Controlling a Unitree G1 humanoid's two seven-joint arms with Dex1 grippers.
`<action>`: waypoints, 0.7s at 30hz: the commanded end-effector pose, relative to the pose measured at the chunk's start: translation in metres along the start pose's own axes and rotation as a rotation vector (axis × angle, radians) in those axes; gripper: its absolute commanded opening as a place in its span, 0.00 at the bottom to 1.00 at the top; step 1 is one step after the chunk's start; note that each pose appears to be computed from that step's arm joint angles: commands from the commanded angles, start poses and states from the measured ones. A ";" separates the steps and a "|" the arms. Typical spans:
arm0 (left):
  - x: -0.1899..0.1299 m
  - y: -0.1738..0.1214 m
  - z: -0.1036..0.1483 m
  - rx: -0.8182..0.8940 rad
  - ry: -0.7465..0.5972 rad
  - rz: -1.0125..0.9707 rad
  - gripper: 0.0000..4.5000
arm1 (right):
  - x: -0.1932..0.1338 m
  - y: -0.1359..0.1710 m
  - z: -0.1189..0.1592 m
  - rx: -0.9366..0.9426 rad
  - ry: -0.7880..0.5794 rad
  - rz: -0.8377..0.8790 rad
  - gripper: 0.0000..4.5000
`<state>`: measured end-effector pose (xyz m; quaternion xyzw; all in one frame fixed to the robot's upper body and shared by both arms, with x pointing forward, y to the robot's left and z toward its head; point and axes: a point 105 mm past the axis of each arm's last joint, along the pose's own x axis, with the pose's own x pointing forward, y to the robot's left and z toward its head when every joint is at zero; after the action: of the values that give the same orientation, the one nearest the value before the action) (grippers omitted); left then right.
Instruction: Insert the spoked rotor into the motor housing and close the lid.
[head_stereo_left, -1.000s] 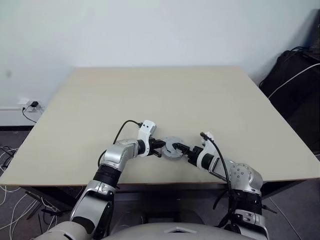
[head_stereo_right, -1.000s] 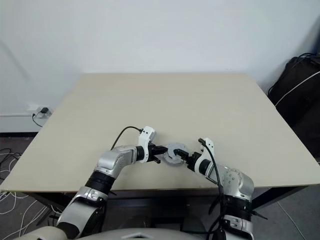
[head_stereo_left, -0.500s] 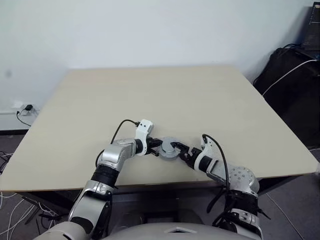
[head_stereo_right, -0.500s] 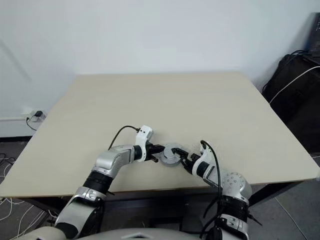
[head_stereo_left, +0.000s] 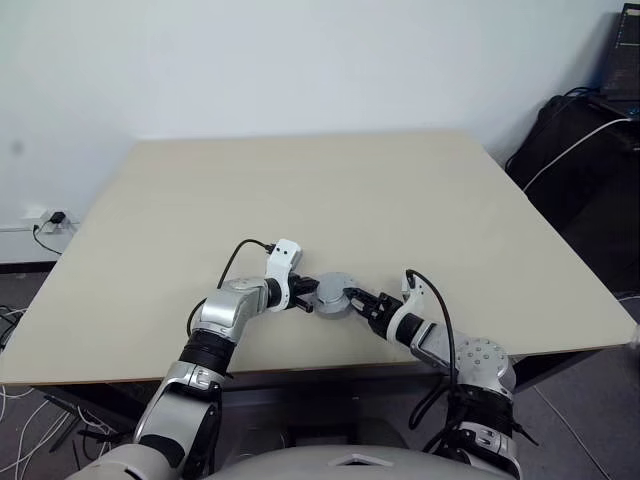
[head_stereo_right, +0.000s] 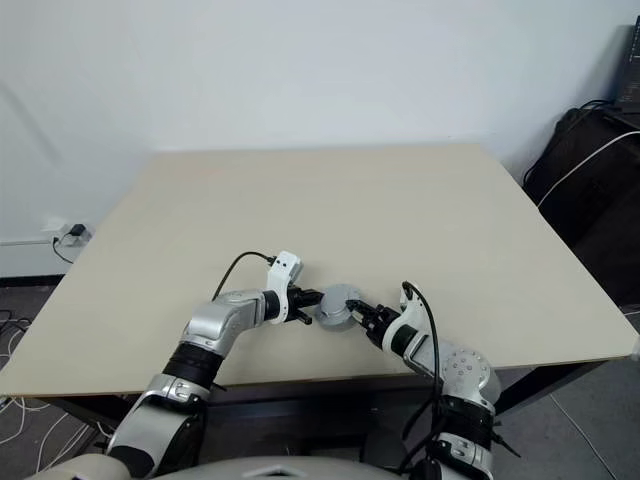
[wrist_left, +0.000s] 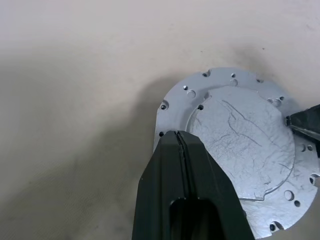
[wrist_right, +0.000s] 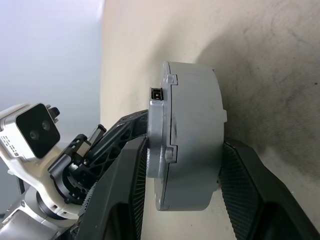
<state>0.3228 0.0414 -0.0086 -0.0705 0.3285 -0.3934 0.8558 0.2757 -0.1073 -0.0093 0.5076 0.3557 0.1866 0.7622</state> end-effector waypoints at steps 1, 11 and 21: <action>0.011 -0.022 -0.006 -0.013 0.023 -0.087 0.01 | 0.008 0.007 -0.013 -0.019 0.068 0.010 0.39; 0.010 -0.022 -0.007 -0.014 0.028 -0.088 0.01 | 0.001 -0.004 -0.021 -0.032 0.116 -0.029 0.39; 0.010 -0.023 -0.009 -0.006 0.036 -0.095 0.01 | -0.005 0.004 -0.018 -0.096 0.160 0.011 0.31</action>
<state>0.3199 0.0389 -0.0089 -0.0734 0.3294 -0.4017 0.8513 0.2573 -0.1094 -0.0126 0.4741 0.3967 0.2273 0.7525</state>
